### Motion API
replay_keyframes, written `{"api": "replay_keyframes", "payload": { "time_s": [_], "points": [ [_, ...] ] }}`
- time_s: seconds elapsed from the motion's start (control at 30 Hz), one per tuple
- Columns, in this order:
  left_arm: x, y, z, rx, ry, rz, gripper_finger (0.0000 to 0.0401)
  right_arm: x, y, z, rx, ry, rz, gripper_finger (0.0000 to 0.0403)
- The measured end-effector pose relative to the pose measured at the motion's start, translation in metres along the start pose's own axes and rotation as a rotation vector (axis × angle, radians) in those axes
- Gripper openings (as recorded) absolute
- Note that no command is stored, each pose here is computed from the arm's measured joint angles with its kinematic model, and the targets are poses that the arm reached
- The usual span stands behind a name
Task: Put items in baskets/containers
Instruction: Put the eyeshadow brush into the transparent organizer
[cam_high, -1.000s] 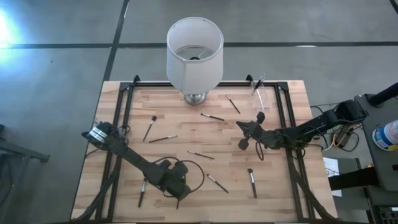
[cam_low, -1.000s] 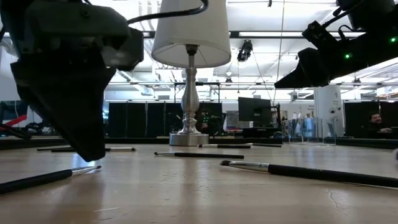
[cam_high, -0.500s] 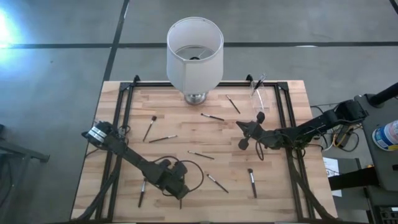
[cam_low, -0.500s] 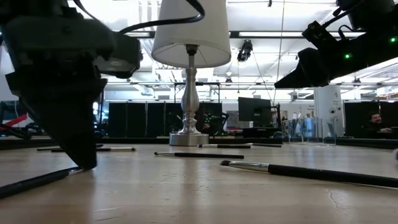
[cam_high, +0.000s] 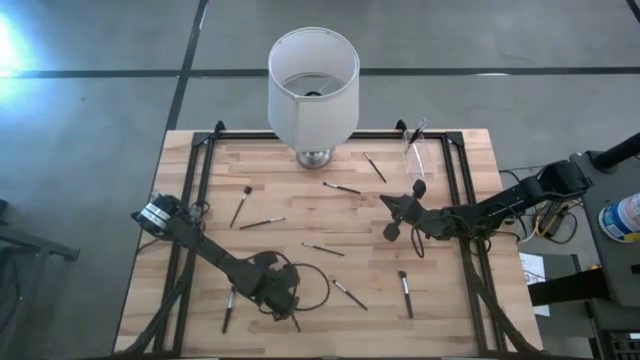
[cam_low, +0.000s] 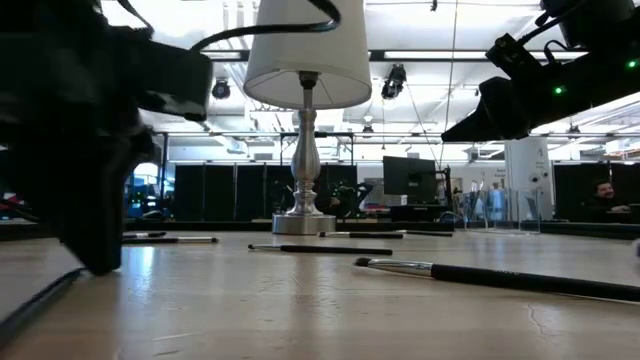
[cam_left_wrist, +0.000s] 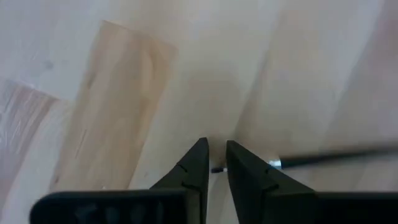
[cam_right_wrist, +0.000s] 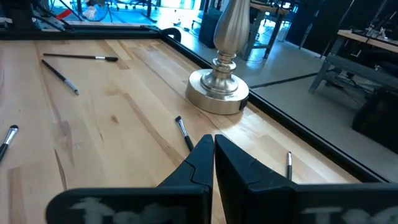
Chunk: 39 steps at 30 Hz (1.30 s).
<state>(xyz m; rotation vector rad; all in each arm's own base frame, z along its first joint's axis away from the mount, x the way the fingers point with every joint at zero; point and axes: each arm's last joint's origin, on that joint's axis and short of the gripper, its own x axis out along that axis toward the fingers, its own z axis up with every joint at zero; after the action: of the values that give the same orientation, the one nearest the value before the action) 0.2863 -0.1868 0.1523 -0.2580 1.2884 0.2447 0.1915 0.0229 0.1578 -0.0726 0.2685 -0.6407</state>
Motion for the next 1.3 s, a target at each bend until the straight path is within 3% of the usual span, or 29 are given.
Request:
{"api": "replay_keyframes", "payload": {
  "time_s": [0.17, 0.37, 0.67, 1.0, 1.3],
  "points": [
    [-0.019, -0.001, -0.002, 0.218, 0.032, -0.022, 0.0042, 0.000, 0.000, 0.000, -0.001, 0.001, 0.000, 0.0008],
    [-0.028, 0.000, -0.009, 0.305, 0.046, 0.014, 0.0042, 0.000, 0.000, 0.000, -0.001, 0.001, 0.001, 0.0008],
    [-0.037, -0.035, -0.018, 0.171, -0.065, -0.218, 0.0042, 0.000, 0.000, 0.000, -0.001, 0.001, 0.002, 0.0008],
    [-0.028, -0.051, -0.052, 0.120, -0.051, -0.153, 0.0046, 0.000, 0.000, 0.000, 0.003, 0.001, 0.003, 0.0008],
    [-0.021, -0.047, -0.056, 0.065, -0.024, -0.079, 0.0101, 0.000, 0.000, 0.000, 0.007, 0.001, 0.004, 0.0008]
  ]
}}
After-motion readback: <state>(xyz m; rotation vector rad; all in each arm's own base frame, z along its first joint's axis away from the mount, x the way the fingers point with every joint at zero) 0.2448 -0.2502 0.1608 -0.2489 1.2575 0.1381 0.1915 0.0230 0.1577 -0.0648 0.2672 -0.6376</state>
